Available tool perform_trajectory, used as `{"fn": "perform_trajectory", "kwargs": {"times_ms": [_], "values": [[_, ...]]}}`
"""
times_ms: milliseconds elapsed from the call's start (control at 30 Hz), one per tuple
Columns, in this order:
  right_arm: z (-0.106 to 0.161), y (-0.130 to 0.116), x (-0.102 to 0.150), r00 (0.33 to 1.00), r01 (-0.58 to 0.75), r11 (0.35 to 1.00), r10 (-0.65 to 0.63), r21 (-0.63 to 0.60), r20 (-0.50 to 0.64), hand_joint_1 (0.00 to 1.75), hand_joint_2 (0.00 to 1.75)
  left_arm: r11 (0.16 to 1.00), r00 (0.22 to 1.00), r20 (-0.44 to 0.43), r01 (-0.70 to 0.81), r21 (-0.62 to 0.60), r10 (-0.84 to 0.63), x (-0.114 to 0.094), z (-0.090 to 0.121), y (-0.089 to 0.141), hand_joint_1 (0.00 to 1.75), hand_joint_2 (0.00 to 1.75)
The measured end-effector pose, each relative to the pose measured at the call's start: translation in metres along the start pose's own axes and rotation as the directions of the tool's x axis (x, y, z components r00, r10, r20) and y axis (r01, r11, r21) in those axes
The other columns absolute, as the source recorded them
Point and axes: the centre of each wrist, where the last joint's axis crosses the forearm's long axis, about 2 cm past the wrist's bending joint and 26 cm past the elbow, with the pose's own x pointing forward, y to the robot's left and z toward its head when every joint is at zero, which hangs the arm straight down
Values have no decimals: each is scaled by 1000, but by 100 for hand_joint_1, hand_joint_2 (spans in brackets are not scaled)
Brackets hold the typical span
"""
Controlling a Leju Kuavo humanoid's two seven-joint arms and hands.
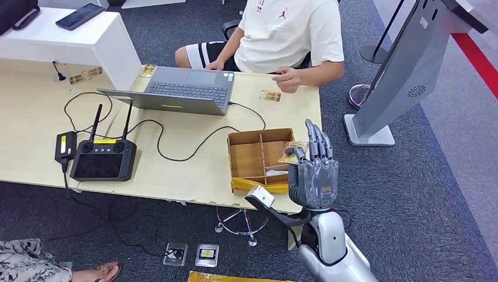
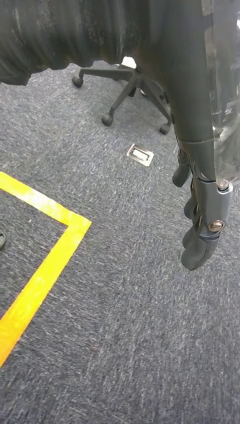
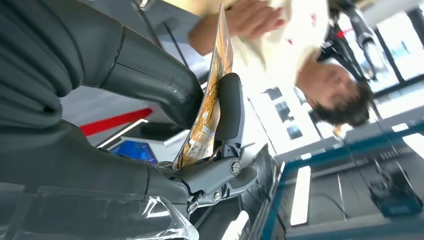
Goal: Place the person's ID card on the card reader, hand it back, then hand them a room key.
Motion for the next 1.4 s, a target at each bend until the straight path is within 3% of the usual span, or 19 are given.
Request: {"fn": "perform_trajectory", "kwargs": {"times_ms": [167,367,467,700,900,1233,1367,1400], "values": [[-21,-27,14,995,56,992,-47,-110,84,175,175,1000,1000,19,8,-27,-7,6,8,-11,0,175],[-66,-40,35,984,106,992,-95,-66,150,175,175,998,998,49,41,-48,-38,11,12,-17,0,175],[-97,-34,47,979,77,997,-70,-30,189,175,175,997,997,58,54,-57,-50,13,13,-19,0,175],[-156,4,70,977,-111,990,93,84,191,175,175,996,996,70,64,-65,-59,16,16,-22,0,175],[-170,20,52,972,-229,953,215,200,91,175,175,996,997,45,61,-64,-58,14,15,-22,0,175],[-167,34,21,923,-376,879,381,293,41,175,175,997,999,-10,43,-61,-44,11,15,-21,0,175],[-165,36,13,911,-401,863,411,307,35,0,175,998,999,-13,36,-60,-36,12,15,-21,0,175],[-164,36,12,910,-403,862,414,308,33,0,175,998,999,-14,33,-60,-34,12,15,-21,0,175]]}}
